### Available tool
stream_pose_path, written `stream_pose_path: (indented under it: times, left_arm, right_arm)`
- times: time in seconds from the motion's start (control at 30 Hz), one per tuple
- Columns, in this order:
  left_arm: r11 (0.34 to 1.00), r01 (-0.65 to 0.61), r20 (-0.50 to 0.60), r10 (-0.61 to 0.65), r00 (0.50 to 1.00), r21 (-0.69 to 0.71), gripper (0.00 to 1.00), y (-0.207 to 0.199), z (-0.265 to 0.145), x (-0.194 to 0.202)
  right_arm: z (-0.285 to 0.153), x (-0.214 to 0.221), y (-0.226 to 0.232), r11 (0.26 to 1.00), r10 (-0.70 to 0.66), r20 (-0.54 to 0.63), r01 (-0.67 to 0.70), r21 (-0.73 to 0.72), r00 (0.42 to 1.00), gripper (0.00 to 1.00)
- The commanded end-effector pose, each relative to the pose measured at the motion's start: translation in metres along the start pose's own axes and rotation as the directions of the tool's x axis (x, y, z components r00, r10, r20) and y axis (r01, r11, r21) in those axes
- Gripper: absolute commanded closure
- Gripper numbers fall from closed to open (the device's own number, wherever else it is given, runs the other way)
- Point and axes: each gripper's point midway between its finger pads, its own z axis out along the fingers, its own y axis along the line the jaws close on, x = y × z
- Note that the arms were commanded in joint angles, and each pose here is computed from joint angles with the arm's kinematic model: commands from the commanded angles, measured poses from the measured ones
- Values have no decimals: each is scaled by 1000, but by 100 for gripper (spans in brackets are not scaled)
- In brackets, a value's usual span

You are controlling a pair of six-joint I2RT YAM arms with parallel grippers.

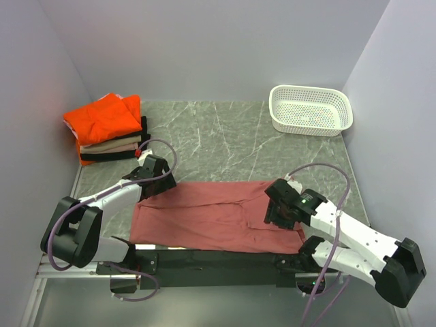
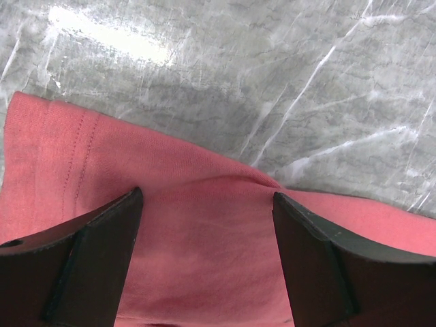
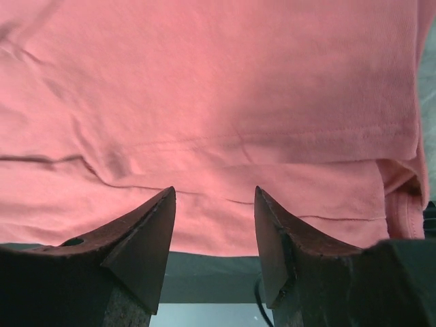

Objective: Fold and stack the t-shirts
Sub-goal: Fold the tshirt

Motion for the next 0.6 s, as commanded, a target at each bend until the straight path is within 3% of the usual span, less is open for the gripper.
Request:
stream_pose_path:
  times: [0.0,0.2,0.37,0.57]
  left_arm:
    - [1000,-12,14,12,1000,-1,17,-2,2,-4]
    - [997,13,34,-15,999,77,18,-20,-6,-11]
    - [998,4,49,-6,999,57,18,-14,-10,-10]
    - [997,32,-5,-31,999,69,18,-8,-6,12]
  right_arm:
    - [-8,-25,13,1000,15,86,-15,-4,996,43]
    - [11,-56,27,1000,21,131,-19,-17,991,42]
    - [31,-72,23,999,27,129,-32,34,991,42]
    - [52,-85,25,998,14,110,-21,64,994,42]
